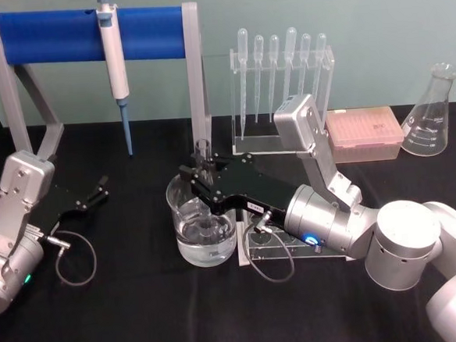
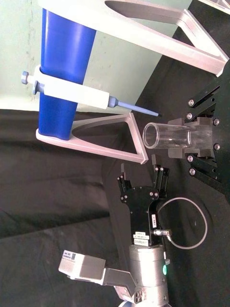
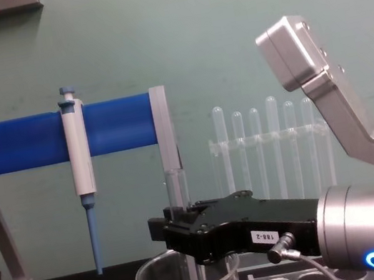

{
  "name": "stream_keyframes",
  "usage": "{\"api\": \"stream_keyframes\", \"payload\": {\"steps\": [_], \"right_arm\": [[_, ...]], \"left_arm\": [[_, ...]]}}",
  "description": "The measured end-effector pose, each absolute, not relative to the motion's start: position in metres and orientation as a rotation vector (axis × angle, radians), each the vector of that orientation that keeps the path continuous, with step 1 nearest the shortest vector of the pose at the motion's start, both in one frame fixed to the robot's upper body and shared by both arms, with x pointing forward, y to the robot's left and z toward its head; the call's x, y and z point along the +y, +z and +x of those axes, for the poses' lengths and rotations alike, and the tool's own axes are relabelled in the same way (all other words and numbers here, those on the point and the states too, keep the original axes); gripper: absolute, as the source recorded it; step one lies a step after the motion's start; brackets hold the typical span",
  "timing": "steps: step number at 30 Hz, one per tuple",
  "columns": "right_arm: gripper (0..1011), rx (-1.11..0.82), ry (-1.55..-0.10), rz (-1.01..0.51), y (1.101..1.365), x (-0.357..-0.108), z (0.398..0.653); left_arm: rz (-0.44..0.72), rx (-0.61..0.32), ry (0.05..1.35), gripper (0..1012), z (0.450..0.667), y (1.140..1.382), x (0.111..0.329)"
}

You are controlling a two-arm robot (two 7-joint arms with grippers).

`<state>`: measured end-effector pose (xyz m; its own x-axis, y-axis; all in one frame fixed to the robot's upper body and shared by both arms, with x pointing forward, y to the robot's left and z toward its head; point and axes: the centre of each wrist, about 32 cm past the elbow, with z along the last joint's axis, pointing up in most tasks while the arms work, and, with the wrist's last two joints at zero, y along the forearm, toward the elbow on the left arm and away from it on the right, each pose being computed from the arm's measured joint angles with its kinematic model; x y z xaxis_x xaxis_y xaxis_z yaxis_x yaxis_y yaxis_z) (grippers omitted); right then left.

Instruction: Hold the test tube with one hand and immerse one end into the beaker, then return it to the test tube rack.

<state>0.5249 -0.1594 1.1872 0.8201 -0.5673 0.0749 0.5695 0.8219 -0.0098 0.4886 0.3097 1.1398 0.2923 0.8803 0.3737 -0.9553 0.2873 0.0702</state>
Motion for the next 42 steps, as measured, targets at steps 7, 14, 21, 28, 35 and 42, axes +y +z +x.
{"api": "stream_keyframes", "payload": {"steps": [7,14,21,28,35,42], "right_arm": [[241,-0.07,-0.605,-0.032,1.1872,-0.1594,0.5249],[241,-0.07,-0.605,-0.032,1.1872,-0.1594,0.5249],[241,-0.07,-0.605,-0.032,1.1872,-0.1594,0.5249],[241,-0.07,-0.605,-0.032,1.1872,-0.1594,0.5249],[241,-0.07,-0.605,-0.032,1.1873,-0.1594,0.5249],[241,-0.07,-0.605,-0.032,1.1873,-0.1594,0.5249]], "left_arm": [[0.304,-0.285,1.248,1000,0.4886,1.1398,0.3097],[0.304,-0.285,1.248,1000,0.4886,1.1398,0.3096],[0.304,-0.285,1.248,1000,0.4886,1.1398,0.3097],[0.304,-0.285,1.248,1000,0.4886,1.1398,0.3097],[0.304,-0.285,1.248,1000,0.4886,1.1398,0.3097],[0.304,-0.285,1.248,1000,0.4886,1.1398,0.3097]]}}
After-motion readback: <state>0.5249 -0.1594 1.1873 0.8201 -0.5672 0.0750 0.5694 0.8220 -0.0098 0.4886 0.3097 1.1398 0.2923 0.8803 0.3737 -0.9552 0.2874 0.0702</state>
